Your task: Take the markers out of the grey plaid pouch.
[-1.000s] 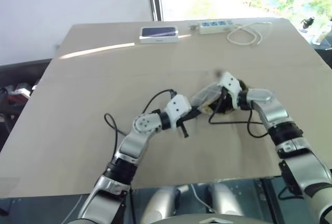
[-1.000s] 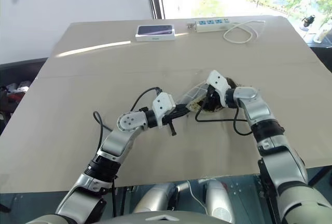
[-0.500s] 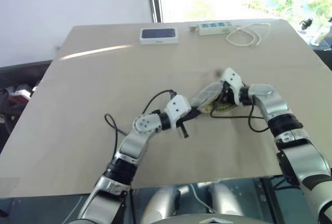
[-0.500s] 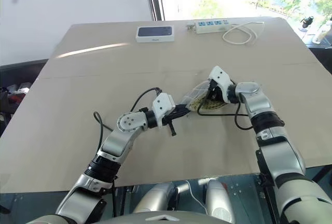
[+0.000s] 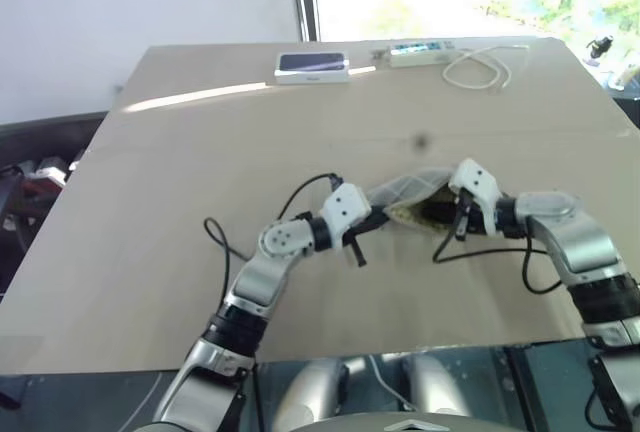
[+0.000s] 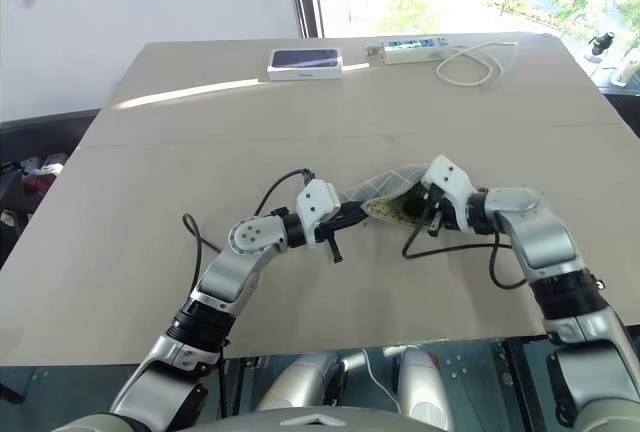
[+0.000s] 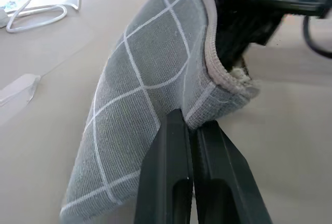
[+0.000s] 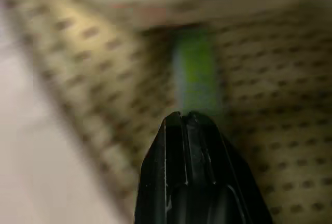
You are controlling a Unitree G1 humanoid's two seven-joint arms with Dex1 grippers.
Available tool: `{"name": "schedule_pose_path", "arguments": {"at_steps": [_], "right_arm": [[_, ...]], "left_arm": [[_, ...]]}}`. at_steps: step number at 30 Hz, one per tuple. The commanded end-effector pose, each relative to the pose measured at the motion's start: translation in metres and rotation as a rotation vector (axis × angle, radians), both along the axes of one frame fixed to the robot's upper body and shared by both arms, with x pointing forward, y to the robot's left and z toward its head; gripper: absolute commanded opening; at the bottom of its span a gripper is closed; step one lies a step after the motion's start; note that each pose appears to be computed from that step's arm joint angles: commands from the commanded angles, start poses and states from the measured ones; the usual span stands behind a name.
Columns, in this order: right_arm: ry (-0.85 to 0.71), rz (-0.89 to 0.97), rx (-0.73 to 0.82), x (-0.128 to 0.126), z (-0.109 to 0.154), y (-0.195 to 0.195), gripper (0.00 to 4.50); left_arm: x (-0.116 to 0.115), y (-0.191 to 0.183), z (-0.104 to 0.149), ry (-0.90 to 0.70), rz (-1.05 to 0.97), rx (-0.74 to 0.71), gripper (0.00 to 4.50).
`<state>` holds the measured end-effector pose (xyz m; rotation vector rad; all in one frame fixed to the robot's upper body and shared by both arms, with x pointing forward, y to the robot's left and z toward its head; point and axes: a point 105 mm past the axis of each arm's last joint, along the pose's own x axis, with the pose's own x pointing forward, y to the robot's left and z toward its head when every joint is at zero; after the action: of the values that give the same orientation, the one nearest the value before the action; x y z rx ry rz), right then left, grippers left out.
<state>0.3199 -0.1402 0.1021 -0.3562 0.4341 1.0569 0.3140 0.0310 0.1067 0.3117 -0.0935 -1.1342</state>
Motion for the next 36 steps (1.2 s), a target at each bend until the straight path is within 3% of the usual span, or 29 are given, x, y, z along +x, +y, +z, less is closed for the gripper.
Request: {"name": "schedule_pose_path", "arguments": {"at_steps": [1,6,9,13,22,30,31,32,33,36], "right_arm": [[0.006,-0.003,-0.010,-0.010,0.004,-0.003,0.05],[-0.043,-0.039,-0.027,-0.006,0.006,-0.011,0.05],[-0.105,-0.064,-0.027,0.003,0.013,-0.011,1.06],[-0.147,-0.007,0.032,0.001,0.029,-0.001,1.06],[-0.301,0.022,0.002,0.012,0.042,0.004,1.06],[-0.302,-0.018,-0.085,0.027,0.030,-0.010,1.06],[-0.306,-0.021,-0.100,0.029,0.028,-0.012,1.70],[-0.310,-0.040,-0.112,0.032,0.026,-0.015,1.85],[-0.307,-0.040,-0.122,0.034,0.024,-0.016,2.51],[-0.290,-0.031,-0.133,0.035,0.018,-0.017,3.80]], "left_arm": [[0.003,0.000,0.013,-0.050,-0.002,-0.022,0.00],[0.002,-0.002,0.012,-0.051,-0.011,-0.019,0.00],[0.002,-0.002,0.012,-0.052,-0.015,-0.018,0.00],[0.003,-0.001,0.013,-0.053,-0.013,-0.016,0.00],[0.001,-0.002,0.012,-0.052,-0.011,-0.020,0.00],[0.001,-0.004,0.012,-0.053,-0.012,-0.023,0.00],[0.001,-0.004,0.012,-0.053,-0.012,-0.024,0.00],[0.001,-0.004,0.012,-0.052,-0.012,-0.024,0.00],[0.001,-0.004,0.012,-0.052,-0.012,-0.024,0.00],[0.001,-0.005,0.012,-0.052,-0.012,-0.025,0.00]]}}
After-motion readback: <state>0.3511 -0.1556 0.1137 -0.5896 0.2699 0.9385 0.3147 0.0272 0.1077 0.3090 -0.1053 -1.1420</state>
